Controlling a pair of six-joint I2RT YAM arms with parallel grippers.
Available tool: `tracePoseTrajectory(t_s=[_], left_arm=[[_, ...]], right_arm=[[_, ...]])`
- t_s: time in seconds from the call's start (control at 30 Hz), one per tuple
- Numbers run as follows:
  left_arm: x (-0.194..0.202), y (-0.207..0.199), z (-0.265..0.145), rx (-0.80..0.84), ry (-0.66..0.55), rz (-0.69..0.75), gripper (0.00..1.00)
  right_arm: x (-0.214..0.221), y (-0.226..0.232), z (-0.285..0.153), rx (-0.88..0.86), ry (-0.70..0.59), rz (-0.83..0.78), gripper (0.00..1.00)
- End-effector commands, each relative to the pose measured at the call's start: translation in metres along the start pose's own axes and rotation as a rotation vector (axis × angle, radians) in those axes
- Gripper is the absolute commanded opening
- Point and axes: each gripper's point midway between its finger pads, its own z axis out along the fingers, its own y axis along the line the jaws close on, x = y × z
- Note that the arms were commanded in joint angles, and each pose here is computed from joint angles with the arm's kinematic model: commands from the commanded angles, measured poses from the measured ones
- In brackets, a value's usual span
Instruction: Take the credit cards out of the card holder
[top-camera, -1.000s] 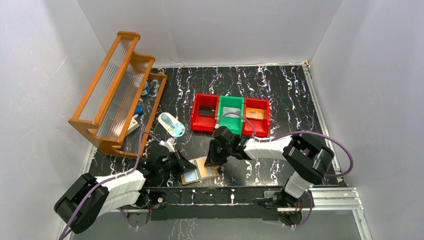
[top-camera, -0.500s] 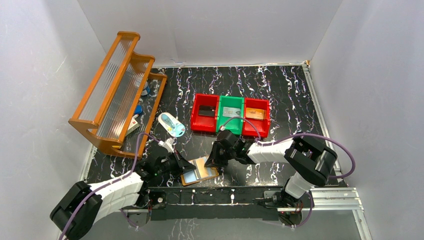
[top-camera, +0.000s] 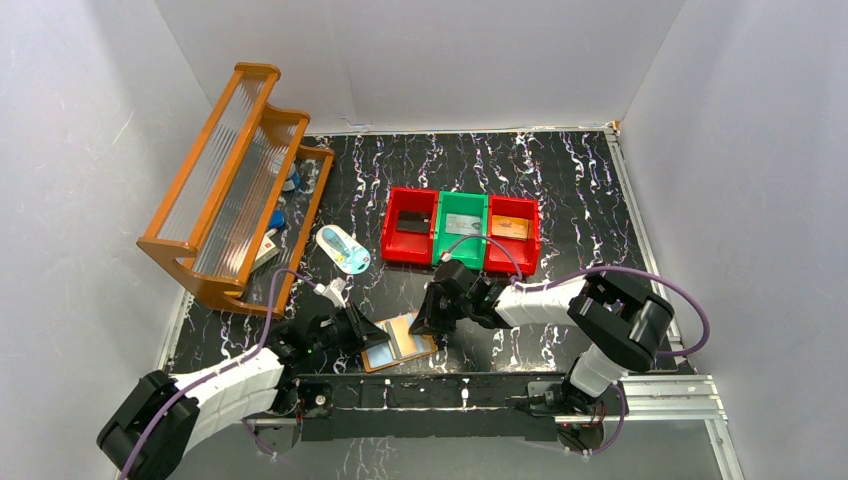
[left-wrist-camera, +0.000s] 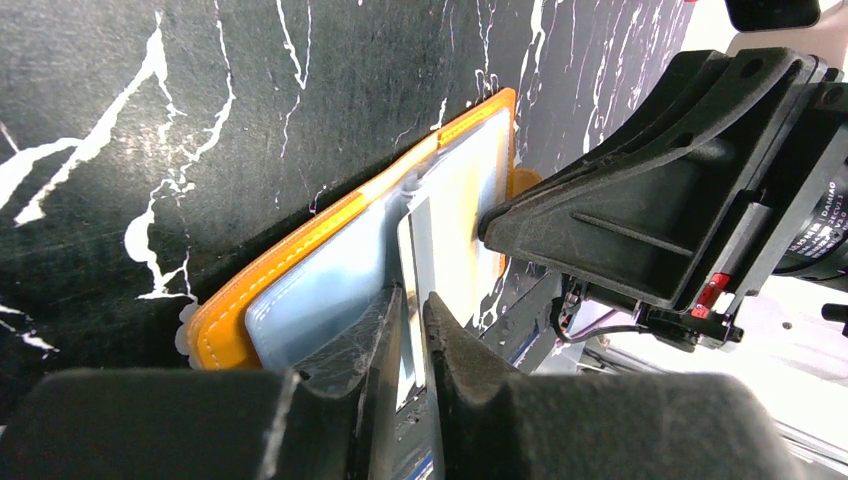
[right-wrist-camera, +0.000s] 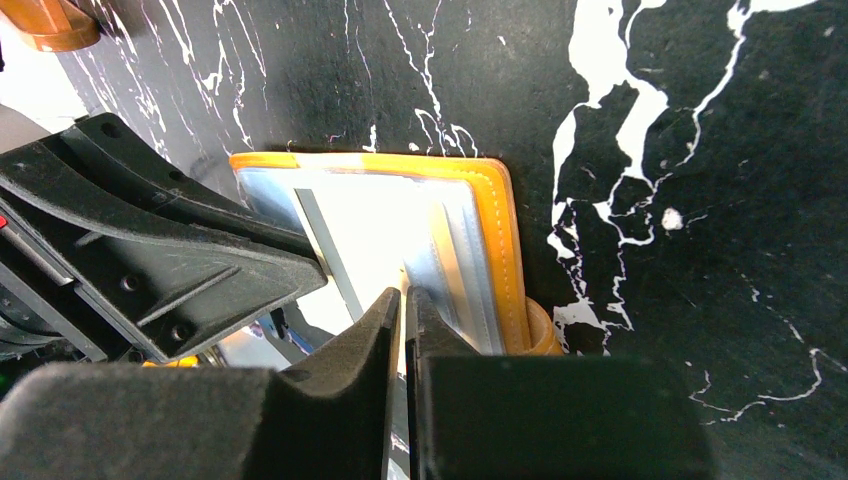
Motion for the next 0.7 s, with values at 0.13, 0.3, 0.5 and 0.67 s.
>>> tracePoseTrajectory(t_s=[0.13,0.3,0.5,0.67], left_arm=[[0.0058,0.0082,0.0029,-0.010,0.023,-0.012,0.15],[0.0063,0.0084,0.0043,-0.014,0.031,-0.019,0.03],[0.0069,0.0109,0.0001,-0.012,0.015,-0.037,0.00],[0.0072,0.0160,-0.0036,-0.029,0.003,-0.037,0.00]], right_arm=[[0.0208,-0.0874,0.0013,0.298,0.040,0.011,0.16],[0.0207,-0.0861,0.0023,0.293,0.042,0.012,0.16],[0.0193,-0.0905,0.0013,0.307,0.033,0.025,0.16],[0.0187,-0.0942,0.0008,0.316,0.029,0.034,0.16]])
